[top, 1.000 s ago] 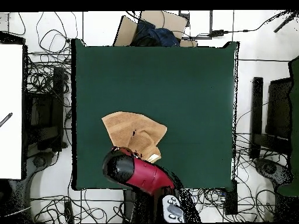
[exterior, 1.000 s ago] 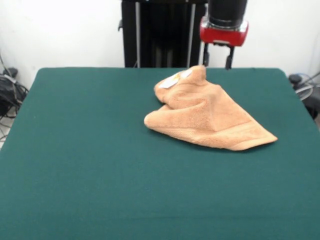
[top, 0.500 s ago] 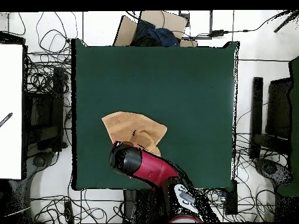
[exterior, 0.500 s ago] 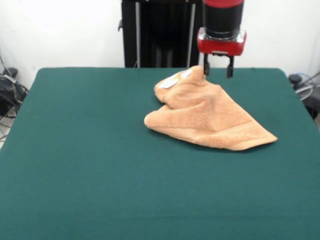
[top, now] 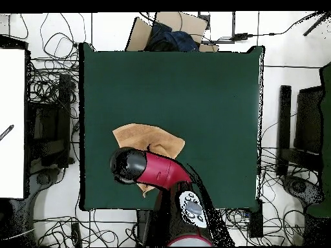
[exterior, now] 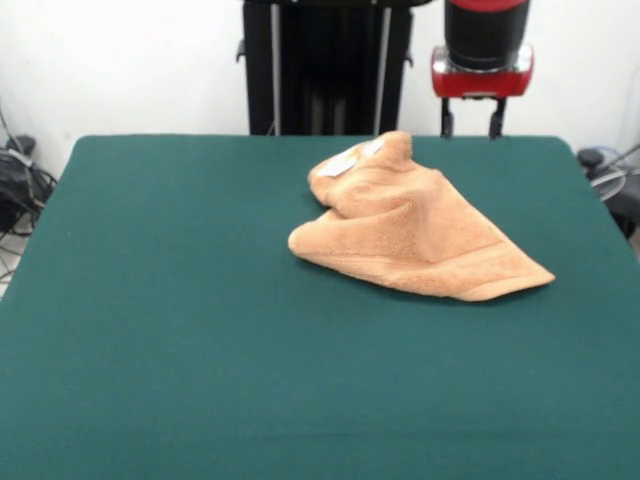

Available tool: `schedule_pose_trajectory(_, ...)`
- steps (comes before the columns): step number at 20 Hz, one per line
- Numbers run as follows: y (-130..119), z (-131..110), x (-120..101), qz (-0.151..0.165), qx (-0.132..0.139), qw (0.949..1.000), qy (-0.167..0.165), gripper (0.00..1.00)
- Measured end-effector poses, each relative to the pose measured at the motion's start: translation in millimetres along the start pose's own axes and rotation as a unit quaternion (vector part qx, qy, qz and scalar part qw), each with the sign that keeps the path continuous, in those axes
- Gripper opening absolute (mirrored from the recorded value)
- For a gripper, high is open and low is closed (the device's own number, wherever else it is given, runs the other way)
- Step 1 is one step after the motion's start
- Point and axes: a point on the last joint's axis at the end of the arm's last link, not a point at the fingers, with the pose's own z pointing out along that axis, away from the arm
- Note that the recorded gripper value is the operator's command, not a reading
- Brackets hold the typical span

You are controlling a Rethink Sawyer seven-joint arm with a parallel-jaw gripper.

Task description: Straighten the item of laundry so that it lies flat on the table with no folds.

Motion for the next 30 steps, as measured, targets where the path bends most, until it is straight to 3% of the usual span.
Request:
schedule_pose_trajectory(3,-1.5,-9.1,-8.8,0.002,-0.005,1.0000,0.004,1.00)
schedule_pose_trajectory(15,-9.5,-28.5,-45.0,0.007,-0.008,0.9995,-0.030,1.00)
schedule_pose_trajectory(19,-2.6,-37.2,-51.1,-0.013,0.002,0.9995,-0.029,1.00)
schedule_pose_trajectory(23,16.0,-53.9,-50.1,-0.054,0.022,0.9982,-0.010,1.00)
schedule_pose_trajectory(30,30.6,-70.7,-55.4,-0.082,0.041,0.9958,-0.007,1.00)
